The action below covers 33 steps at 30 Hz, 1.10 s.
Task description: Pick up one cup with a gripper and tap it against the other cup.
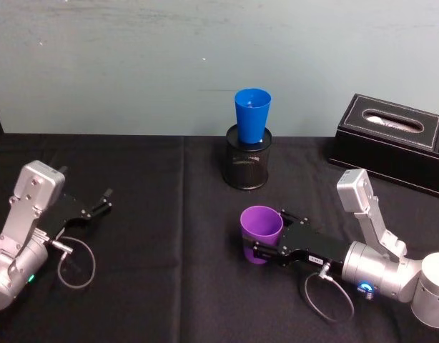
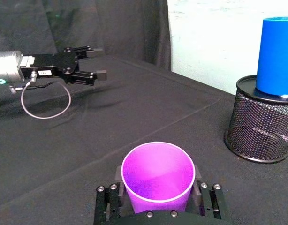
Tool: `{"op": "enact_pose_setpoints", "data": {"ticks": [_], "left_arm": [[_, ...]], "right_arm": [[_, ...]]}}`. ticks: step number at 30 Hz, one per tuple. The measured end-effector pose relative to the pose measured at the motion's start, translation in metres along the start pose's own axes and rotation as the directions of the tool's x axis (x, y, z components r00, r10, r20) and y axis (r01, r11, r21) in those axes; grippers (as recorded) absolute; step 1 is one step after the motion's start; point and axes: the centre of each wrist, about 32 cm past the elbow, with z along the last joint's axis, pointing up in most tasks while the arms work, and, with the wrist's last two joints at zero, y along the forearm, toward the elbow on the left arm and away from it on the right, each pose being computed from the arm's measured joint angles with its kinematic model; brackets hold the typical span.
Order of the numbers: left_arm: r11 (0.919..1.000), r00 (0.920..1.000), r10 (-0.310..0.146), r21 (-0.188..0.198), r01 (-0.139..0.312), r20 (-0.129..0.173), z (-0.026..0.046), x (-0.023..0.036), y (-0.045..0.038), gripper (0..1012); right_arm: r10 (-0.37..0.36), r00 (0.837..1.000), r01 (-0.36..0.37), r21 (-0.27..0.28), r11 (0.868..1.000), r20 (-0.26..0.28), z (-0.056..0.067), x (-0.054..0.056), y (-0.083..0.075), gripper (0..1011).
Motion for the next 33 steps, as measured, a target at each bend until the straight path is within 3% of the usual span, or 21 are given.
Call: {"op": "enact_pose_setpoints", "data": {"ticks": [11, 33], "left_arm": [[1.0, 1.0, 0.0, 0.0, 0.0, 0.0, 0.0, -0.0001, 0.0, 1011], [1.0, 1.0, 0.0, 0.0, 0.0, 0.0, 0.0, 0.0, 0.0, 1011]], "right_arm": [[-0.002, 1.0, 0.002, -0.001, 1.0, 0.0, 0.0001, 0.0, -0.0004, 734], [-0.003, 1.0, 0.003, -0.001, 1.0, 0.0, 0.0001, -0.0001, -0.0006, 732]]}}
